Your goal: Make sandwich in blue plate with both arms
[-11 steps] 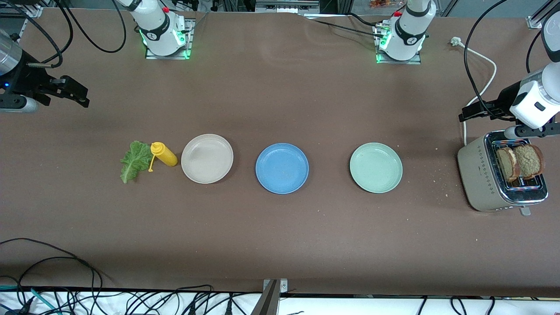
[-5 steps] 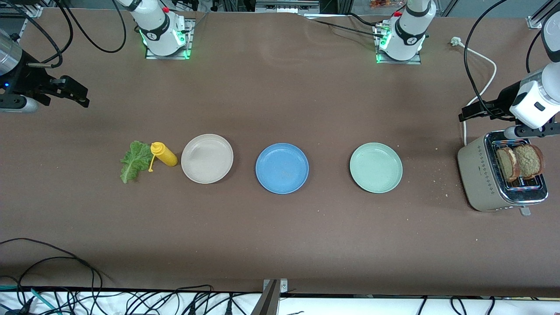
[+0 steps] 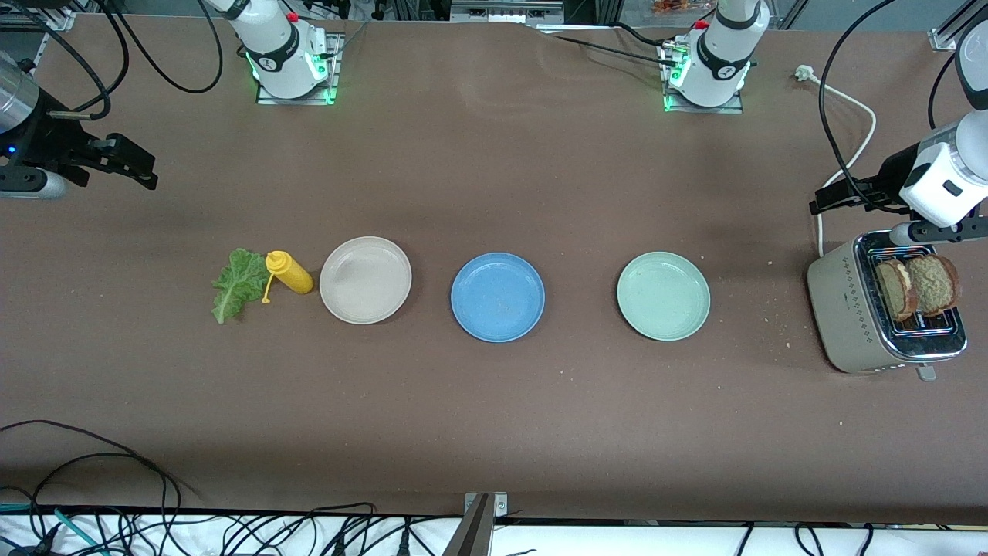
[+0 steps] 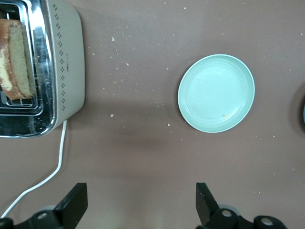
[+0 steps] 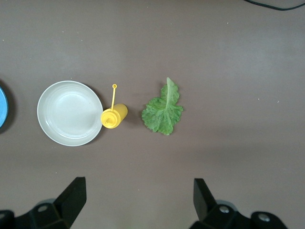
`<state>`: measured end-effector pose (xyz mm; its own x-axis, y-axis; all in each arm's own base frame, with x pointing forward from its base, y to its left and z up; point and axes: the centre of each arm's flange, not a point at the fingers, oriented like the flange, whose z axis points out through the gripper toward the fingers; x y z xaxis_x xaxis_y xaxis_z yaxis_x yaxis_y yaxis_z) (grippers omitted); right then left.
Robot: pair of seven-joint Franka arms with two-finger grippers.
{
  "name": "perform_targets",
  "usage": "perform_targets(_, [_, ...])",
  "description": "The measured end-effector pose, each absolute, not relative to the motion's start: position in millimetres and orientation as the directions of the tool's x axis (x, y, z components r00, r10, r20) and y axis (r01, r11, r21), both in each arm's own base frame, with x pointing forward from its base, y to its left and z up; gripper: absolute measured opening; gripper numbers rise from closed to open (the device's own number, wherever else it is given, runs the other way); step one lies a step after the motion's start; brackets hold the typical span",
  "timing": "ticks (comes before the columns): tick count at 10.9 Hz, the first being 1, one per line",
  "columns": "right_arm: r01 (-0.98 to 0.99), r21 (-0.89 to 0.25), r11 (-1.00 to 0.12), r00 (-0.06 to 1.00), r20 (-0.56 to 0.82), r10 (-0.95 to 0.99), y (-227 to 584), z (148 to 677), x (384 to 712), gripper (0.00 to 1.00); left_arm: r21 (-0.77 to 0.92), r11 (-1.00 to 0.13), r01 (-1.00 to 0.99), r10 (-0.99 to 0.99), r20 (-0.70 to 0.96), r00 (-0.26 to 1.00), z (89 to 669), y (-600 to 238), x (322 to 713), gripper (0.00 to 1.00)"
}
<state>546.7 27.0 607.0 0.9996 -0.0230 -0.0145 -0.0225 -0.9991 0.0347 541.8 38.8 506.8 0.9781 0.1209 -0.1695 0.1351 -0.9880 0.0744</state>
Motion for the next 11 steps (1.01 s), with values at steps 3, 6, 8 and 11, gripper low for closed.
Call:
perform_targets(3, [-0.022,0.035,-0.999,1.0,-0.015,-0.023,27.1,607.0,546.7,1.0,0.047,-0.985,0.167,0.157,-0.163,0.974,508.8,63.7,540.2,1.0])
perform_targets(6, [-0.022,0.035,-0.999,1.0,-0.014,-0.022,27.3,607.0,546.7,1.0,0.047,-0.969,0.242,0.235,-0.119,0.965,526.7,112.5,542.1,1.0])
perform_targets(8, [-0.022,0.035,-0.999,1.0,-0.014,-0.022,27.5,607.1,546.6,1.0,0.043,-0.967,0.25,0.245,-0.097,0.965,530.2,151.6,546.3,1.0])
perform_targets(11, [-0.021,0.035,-0.999,1.0,-0.014,-0.021,27.9,607.2,546.6,1.0,0.05,-0.968,0.248,0.243,-0.084,0.966,522.8,233.8,545.9,1.0])
